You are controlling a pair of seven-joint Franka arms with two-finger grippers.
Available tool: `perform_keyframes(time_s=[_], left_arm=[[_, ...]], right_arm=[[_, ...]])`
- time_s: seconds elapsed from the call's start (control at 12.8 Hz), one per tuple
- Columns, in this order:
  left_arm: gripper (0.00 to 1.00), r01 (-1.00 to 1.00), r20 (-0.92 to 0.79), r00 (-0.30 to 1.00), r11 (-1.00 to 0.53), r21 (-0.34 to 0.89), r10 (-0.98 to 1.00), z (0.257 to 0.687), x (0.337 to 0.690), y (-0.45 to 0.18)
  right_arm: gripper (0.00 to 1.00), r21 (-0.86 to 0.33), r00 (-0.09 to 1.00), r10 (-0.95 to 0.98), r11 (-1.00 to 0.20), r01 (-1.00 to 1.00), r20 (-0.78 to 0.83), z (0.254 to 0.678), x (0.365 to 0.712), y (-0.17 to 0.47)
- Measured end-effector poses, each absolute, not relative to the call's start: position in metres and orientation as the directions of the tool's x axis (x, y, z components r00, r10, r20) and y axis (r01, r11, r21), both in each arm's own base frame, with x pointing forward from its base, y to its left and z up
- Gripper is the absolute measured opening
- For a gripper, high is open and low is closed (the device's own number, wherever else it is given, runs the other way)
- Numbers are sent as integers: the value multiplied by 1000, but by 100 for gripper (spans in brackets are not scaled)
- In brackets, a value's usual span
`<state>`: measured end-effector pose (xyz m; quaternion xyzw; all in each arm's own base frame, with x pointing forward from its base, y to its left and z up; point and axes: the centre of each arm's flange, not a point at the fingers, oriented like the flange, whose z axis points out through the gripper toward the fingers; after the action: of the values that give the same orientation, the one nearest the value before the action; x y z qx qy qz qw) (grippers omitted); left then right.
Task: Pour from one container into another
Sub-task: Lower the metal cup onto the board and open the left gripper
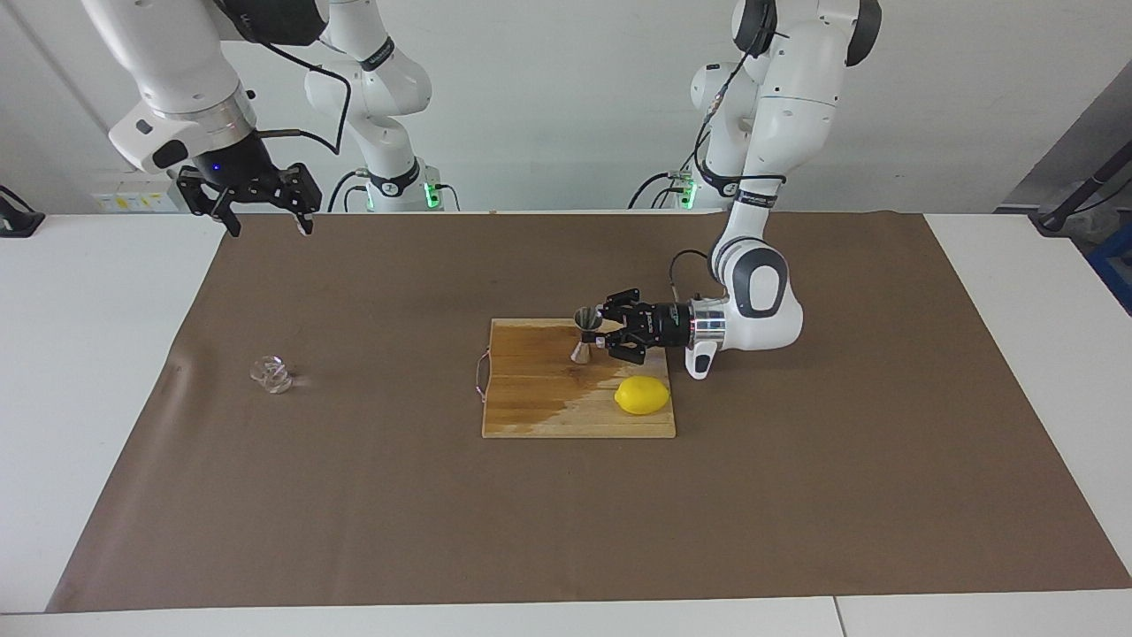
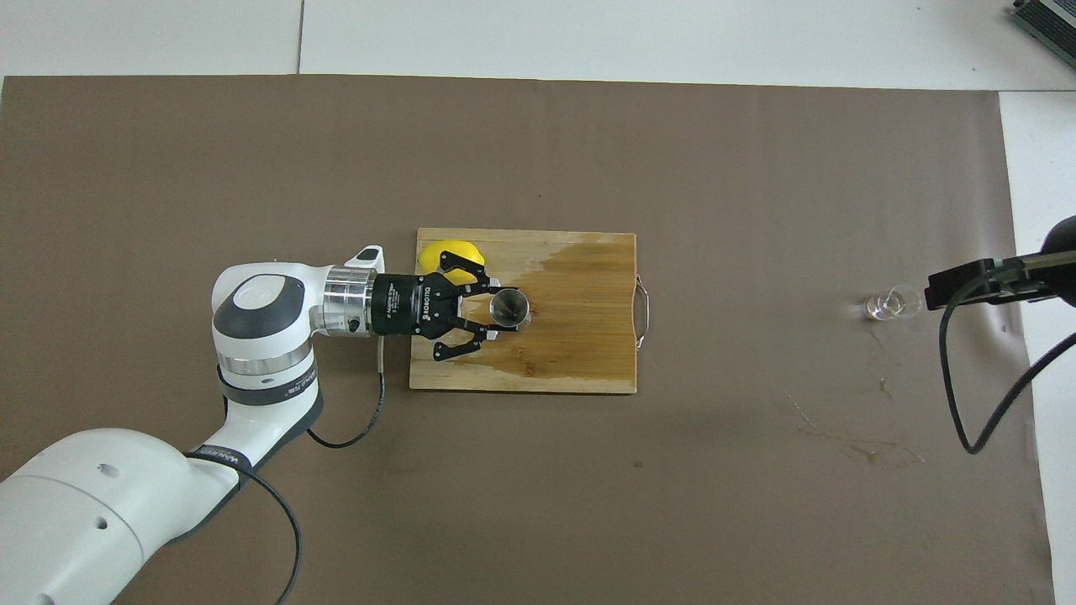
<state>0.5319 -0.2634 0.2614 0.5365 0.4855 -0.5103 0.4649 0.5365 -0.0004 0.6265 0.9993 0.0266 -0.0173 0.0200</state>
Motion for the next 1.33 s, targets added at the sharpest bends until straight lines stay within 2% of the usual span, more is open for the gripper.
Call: perform_keyframes(time_s=[1.33], left_arm=[[45, 997, -996, -5, -82, -12, 88, 248, 528, -268]], right_arm=[[100, 39, 998, 53, -998, 54, -36, 626, 537, 0]])
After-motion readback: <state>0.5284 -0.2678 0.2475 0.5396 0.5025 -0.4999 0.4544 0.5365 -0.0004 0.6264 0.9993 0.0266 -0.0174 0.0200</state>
